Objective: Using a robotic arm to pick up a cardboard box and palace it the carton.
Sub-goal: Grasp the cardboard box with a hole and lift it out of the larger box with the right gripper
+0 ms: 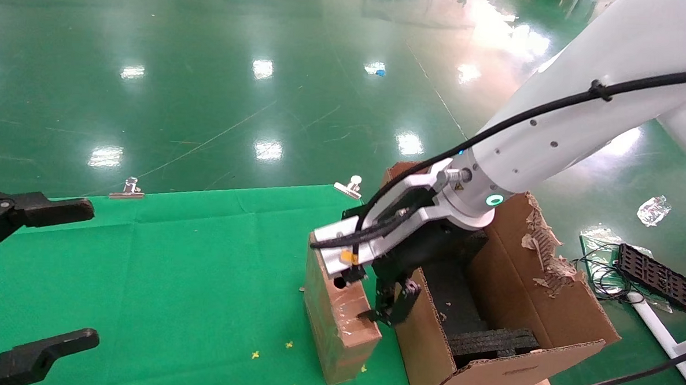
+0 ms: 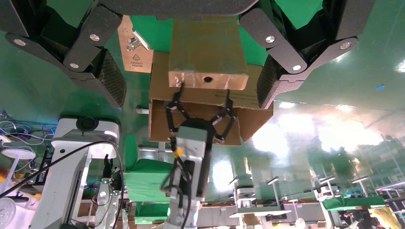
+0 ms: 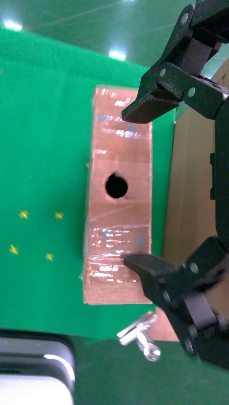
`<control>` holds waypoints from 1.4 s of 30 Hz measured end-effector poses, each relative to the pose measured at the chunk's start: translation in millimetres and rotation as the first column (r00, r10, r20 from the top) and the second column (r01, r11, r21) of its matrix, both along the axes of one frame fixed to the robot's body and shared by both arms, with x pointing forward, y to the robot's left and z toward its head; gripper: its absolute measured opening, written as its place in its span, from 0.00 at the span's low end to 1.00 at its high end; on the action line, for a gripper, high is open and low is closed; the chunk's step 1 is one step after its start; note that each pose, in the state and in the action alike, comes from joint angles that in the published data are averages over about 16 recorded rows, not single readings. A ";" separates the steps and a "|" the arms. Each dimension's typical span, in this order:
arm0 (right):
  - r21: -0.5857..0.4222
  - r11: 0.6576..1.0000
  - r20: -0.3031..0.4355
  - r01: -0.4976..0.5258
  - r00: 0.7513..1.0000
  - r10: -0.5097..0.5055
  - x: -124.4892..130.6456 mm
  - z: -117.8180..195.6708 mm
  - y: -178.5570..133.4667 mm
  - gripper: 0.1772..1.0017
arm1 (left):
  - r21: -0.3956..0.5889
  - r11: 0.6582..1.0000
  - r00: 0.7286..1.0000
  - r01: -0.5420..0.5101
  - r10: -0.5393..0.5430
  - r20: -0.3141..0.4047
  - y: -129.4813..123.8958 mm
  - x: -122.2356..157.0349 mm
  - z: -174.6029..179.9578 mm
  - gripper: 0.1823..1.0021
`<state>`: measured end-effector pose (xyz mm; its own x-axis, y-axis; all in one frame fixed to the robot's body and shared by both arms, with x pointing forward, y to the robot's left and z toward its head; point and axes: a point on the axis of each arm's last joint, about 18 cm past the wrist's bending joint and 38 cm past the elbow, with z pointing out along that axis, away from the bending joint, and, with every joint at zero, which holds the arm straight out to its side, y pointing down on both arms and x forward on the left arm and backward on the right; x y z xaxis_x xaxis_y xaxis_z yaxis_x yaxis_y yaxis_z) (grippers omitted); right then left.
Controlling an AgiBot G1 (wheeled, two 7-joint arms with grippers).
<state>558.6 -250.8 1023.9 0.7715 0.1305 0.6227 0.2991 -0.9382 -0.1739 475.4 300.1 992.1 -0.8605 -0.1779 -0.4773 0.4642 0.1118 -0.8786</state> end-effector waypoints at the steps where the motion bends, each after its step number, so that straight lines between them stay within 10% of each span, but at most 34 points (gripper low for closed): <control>1: 0.018 1.000 -0.003 0.019 1.000 -0.019 0.1 2.6 -0.4 1.00 | 0.000 1.000 1.000 0.000 0.000 0.000 0.0 0.0 0.0 1.00; 9: 0.215 0.941 -0.113 0.262 0.963 -0.243 8.6 21.4 -5.8 1.00 | 0.000 1.000 1.000 0.000 0.000 0.000 0.0 0.0 0.0 1.00; 23: 0.306 0.702 -0.436 0.643 0.750 -0.497 37.9 7.5 -11.3 1.00 | 0.000 1.000 1.000 0.000 0.000 0.000 0.0 0.0 0.0 1.00; 42: 0.246 0.652 -0.550 0.717 0.657 -0.515 49.6 -23.5 -1.8 1.00 | 0.000 1.000 1.000 0.000 0.000 0.000 0.0 0.0 0.0 1.00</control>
